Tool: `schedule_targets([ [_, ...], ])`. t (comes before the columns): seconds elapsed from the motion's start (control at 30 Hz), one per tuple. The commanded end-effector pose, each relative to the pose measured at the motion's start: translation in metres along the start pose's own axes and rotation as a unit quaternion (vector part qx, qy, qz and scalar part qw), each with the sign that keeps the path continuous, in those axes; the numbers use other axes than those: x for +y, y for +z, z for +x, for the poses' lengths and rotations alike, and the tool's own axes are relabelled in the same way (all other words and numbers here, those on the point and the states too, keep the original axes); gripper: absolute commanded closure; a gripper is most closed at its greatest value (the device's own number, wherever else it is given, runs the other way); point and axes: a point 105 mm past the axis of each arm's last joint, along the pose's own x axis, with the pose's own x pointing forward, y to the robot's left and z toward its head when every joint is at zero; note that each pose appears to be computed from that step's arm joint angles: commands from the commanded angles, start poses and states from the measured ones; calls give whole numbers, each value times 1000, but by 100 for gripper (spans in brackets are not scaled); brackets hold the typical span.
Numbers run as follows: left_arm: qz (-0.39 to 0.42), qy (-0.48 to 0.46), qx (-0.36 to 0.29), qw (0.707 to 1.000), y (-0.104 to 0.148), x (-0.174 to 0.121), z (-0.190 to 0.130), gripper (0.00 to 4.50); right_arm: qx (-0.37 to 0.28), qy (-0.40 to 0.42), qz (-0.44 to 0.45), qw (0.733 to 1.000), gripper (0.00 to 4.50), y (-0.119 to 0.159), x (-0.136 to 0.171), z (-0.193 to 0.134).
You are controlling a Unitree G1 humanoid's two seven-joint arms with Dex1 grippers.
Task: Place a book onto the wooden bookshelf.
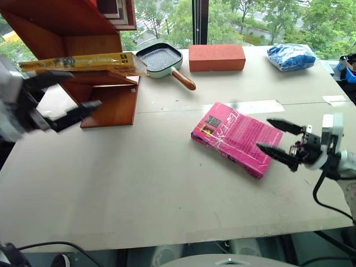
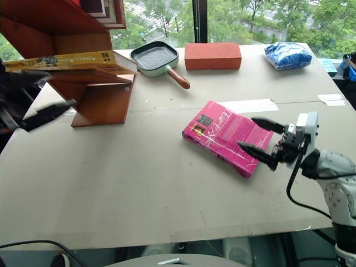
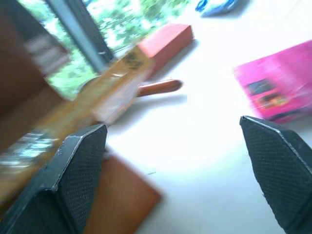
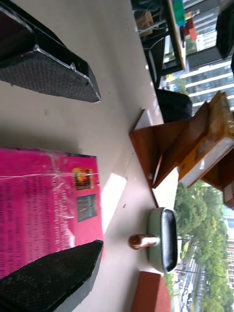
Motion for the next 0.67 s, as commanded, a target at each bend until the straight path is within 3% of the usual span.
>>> schedule_targets([
  [0.03,-69,10,40,997,-53,-25,11,2,25,-36,-30,999,0,-17,2,-19],
  [0.3,-143,34,46,988,-129,-88,53,2,92,-118,-18,989,0,-75,14,-61],
  [0.47,-137,14,54,989,-149,-127,59,2,94,-154,-24,983,0,-85,8,-68],
  [0.67,-120,17,52,991,-158,-138,54,2,100,-166,-25,981,0,-90,5,-69],
])
